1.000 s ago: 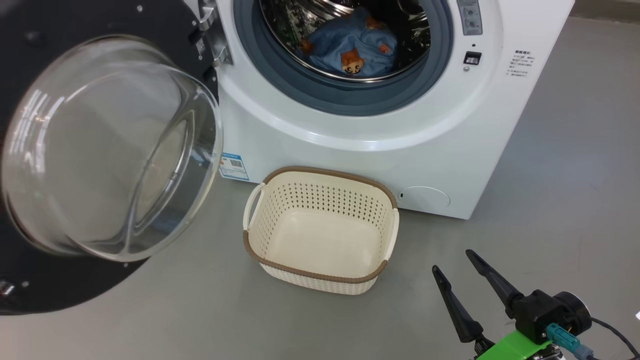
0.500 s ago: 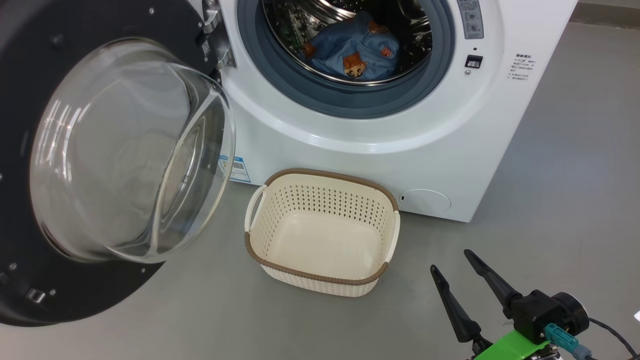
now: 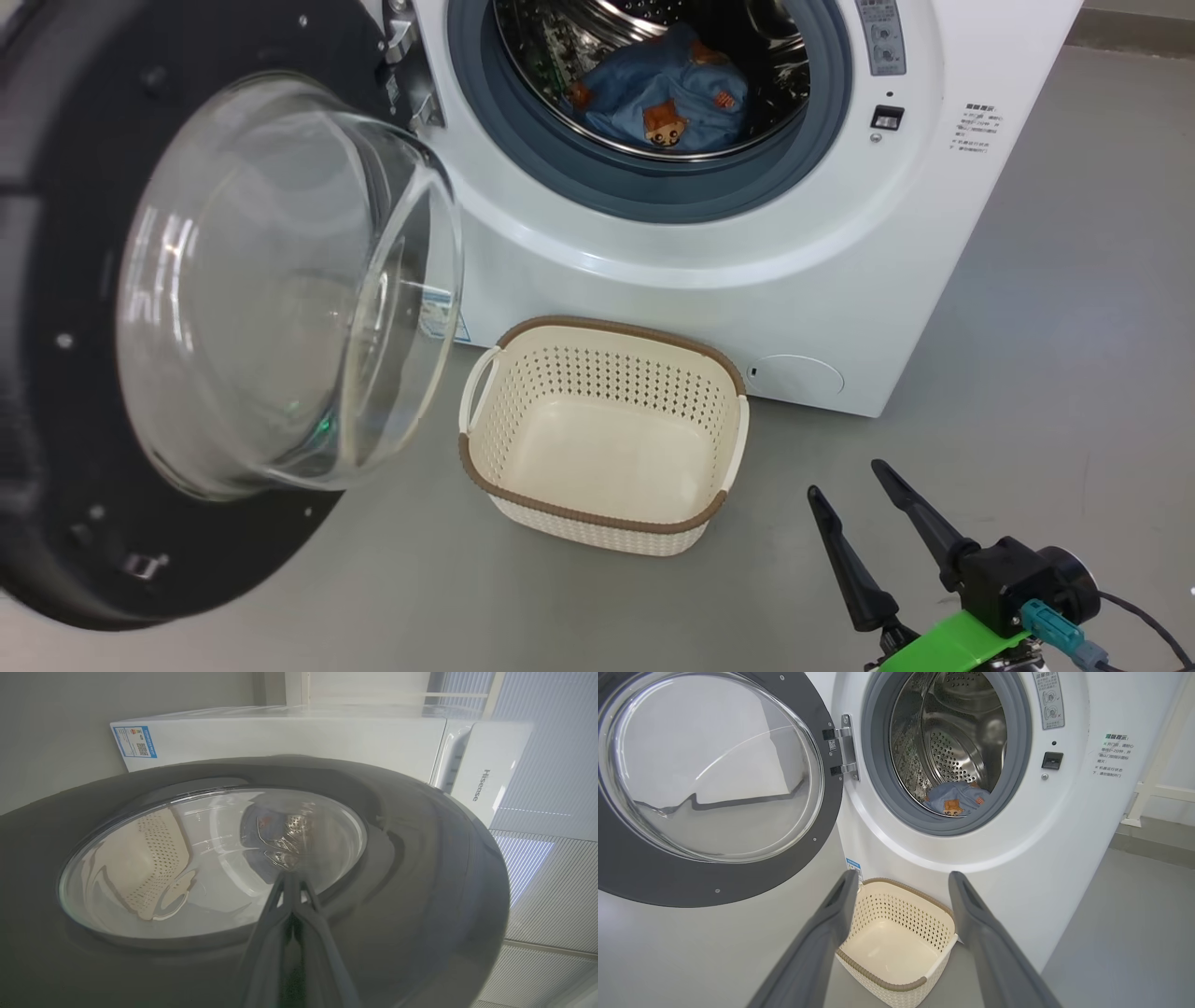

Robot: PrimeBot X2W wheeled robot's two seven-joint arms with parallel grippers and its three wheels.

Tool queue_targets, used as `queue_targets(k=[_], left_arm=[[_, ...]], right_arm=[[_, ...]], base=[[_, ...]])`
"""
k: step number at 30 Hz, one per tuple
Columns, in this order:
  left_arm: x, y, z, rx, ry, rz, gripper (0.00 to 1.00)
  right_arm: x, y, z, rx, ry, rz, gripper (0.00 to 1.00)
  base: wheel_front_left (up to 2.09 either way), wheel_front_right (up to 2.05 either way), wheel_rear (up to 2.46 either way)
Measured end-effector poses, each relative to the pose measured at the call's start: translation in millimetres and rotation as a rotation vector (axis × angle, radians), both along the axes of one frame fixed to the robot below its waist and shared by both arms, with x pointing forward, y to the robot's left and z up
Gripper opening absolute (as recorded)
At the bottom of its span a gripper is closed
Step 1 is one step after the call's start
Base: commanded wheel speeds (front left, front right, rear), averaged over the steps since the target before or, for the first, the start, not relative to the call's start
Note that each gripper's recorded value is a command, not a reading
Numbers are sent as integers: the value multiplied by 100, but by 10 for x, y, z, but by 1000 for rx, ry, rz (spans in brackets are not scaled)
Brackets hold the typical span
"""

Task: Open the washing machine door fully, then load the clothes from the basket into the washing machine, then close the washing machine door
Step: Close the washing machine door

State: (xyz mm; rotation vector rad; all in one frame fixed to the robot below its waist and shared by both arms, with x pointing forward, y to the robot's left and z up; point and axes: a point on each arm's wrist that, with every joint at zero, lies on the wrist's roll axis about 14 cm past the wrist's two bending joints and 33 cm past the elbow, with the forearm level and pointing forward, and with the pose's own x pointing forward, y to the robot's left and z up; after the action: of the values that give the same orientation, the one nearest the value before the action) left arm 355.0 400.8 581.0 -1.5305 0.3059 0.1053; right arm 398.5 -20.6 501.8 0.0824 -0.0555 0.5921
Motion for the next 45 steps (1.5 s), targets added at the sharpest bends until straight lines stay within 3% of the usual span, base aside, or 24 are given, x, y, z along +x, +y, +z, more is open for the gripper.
queue_targets(k=[9,21,45], left_arm=[[-23,-561,-9,-4,23,-136,0],[119,-1205,336,-59,-119,-267,0],[944,-2476,228,-143,-202,-447,0]], right_arm=[[-10,25,6,17,6,-5,100],[19,-96,8,30,9,-49,100],[6,-687,67,46,-2,-237,100]], base=[[0,0,0],[0,0,0],[0,0,0]])
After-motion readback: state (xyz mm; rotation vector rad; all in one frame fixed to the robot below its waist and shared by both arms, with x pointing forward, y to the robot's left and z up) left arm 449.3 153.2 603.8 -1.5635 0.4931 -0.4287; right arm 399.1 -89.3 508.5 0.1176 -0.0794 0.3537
